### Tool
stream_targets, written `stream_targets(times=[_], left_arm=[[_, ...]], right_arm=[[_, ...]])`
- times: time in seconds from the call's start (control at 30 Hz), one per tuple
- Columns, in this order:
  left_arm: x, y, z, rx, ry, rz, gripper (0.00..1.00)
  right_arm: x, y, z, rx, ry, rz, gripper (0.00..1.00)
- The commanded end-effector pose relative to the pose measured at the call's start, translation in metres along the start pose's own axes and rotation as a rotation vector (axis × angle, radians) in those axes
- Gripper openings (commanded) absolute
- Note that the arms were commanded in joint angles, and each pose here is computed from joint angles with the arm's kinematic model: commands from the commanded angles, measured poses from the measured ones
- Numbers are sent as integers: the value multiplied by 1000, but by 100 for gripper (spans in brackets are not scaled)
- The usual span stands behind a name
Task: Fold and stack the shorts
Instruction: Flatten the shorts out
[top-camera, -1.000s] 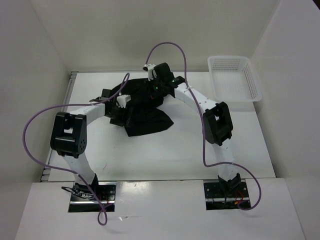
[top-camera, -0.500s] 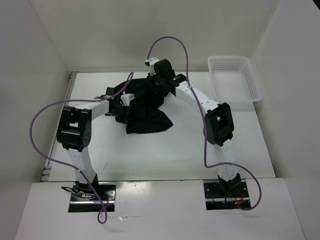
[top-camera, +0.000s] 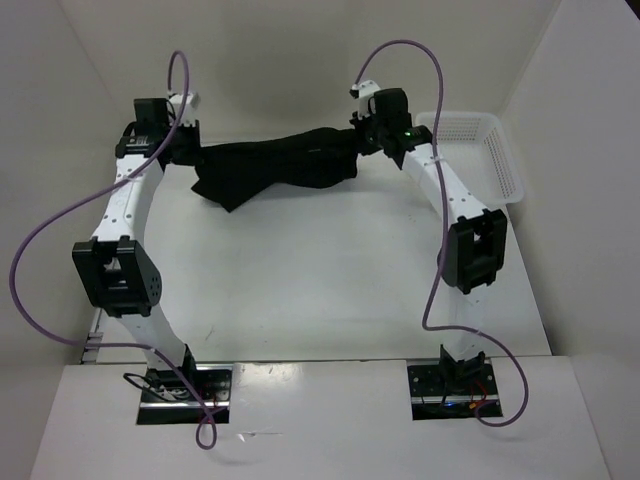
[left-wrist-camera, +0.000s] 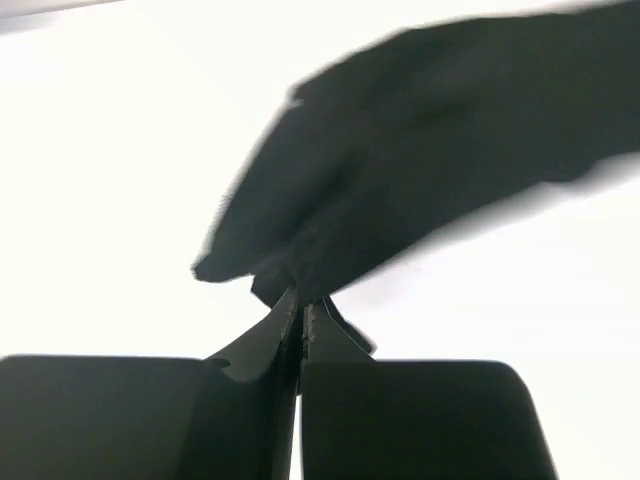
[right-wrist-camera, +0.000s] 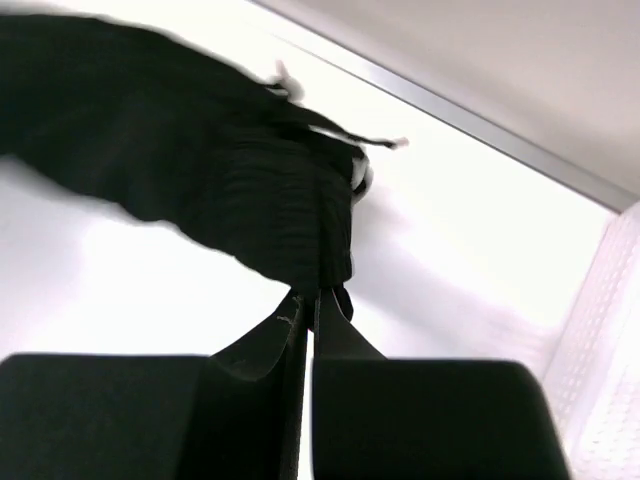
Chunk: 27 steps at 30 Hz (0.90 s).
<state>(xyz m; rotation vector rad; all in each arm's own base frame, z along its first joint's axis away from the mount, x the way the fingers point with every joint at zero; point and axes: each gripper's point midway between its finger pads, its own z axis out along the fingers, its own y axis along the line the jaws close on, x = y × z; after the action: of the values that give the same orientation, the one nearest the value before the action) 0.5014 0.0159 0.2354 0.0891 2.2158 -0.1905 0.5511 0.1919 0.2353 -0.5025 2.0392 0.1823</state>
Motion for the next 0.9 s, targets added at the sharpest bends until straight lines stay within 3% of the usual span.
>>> stream_targets(times=[0.0,0.17,0.33,0.43,0.6,0.7,0.73,0.77,0.87], left_arm=[[26,-30,-24,35,94,14,0],[77,-31,-31,28,200,-11,0],[63,-38,-43,51,165,-5,0],[44,-39,-50,48,122,6,0],[57,-33,-9,70,160,-6,7],[93,-21,52,77,289,-39,11],[78,-20,58,86,271,-36,16],[76,-19,65,86,277,-38,36],[72,-17,74,113,273,-51,62]], right_arm=[[-44,29,-67,-112,-107,-130,0],[26,43,-87,-236,50,-196,0],[64,70,-108,-405,138,-216,0],[80,71,-111,-419,177,-232,0],[132,76,-107,-449,283,-222,0],[144,74,-95,-434,306,-212,0],[148,75,-93,-433,320,-190,0],[146,75,-86,-430,317,-183,0],[144,69,-72,-405,311,-157,0]])
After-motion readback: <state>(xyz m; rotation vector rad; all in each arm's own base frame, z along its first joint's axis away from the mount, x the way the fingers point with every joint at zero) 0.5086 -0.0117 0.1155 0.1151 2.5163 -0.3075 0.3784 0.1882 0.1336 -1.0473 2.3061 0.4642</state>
